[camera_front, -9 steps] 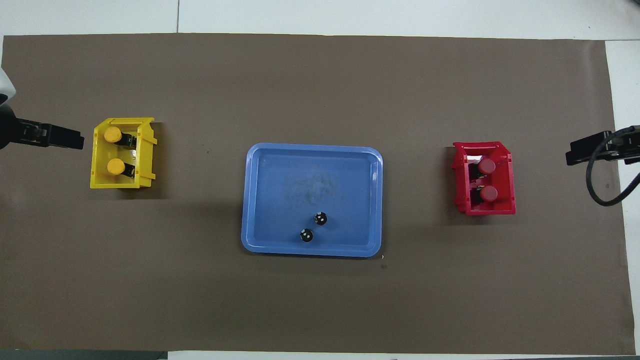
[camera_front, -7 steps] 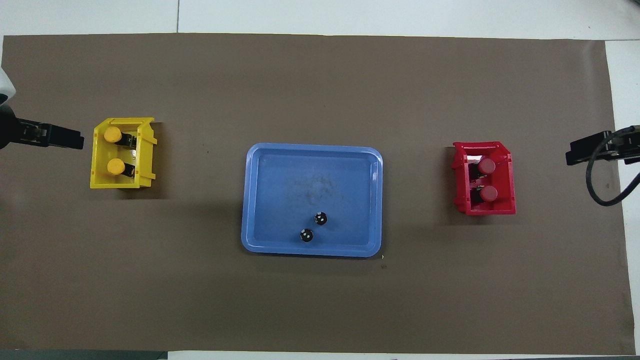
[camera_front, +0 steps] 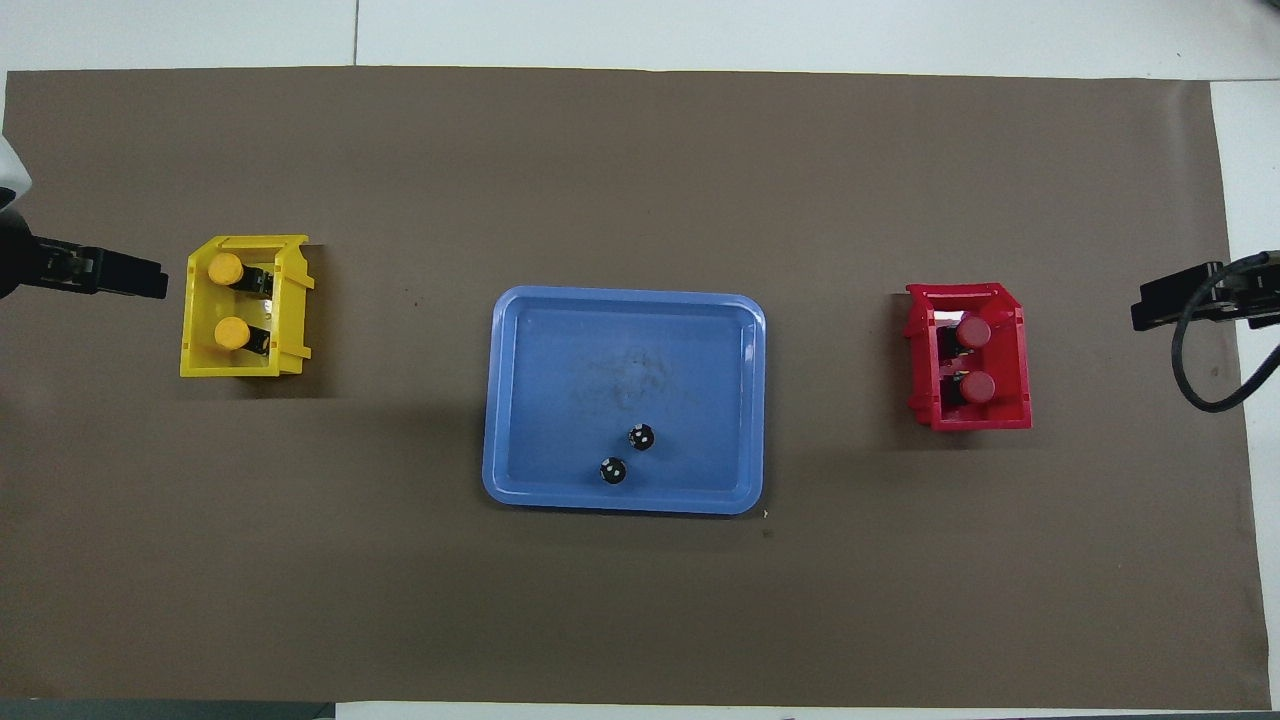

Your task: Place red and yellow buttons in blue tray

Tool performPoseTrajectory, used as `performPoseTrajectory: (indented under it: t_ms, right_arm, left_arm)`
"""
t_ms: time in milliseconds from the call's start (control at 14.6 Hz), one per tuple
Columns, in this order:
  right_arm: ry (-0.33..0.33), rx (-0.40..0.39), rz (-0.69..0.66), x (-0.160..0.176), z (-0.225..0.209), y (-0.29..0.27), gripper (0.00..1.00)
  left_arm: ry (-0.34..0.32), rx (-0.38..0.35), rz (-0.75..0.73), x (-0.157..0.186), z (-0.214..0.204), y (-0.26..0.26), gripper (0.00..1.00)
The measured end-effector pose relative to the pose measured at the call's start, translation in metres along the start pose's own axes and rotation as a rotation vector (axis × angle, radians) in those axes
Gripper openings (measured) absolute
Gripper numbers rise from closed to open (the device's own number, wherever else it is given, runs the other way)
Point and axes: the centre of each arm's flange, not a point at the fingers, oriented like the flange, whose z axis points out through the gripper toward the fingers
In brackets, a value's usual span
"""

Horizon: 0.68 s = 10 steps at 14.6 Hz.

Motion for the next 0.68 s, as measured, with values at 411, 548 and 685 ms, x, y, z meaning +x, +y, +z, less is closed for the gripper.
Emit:
performPoseTrajectory:
  t_ms: [411,548,685]
  right_arm:
    - [0.062,-0.004,-0.015,0.010,0.002,-0.011,1.00]
    - [0.105,-0.005,-0.015,0.021,0.024,-0.026,1.00]
    - [0.120,0.000,-0.019,0.033,0.063,-0.052,1.00]
  left_arm:
    - [0.000,0.000,0.000,0.000,0.000,0.000,1.00]
    - [0.000,0.000,0.000,0.000,0.000,0.000,1.00]
    - [0.000,0.000,0.000,0.000,0.000,0.000,1.00]
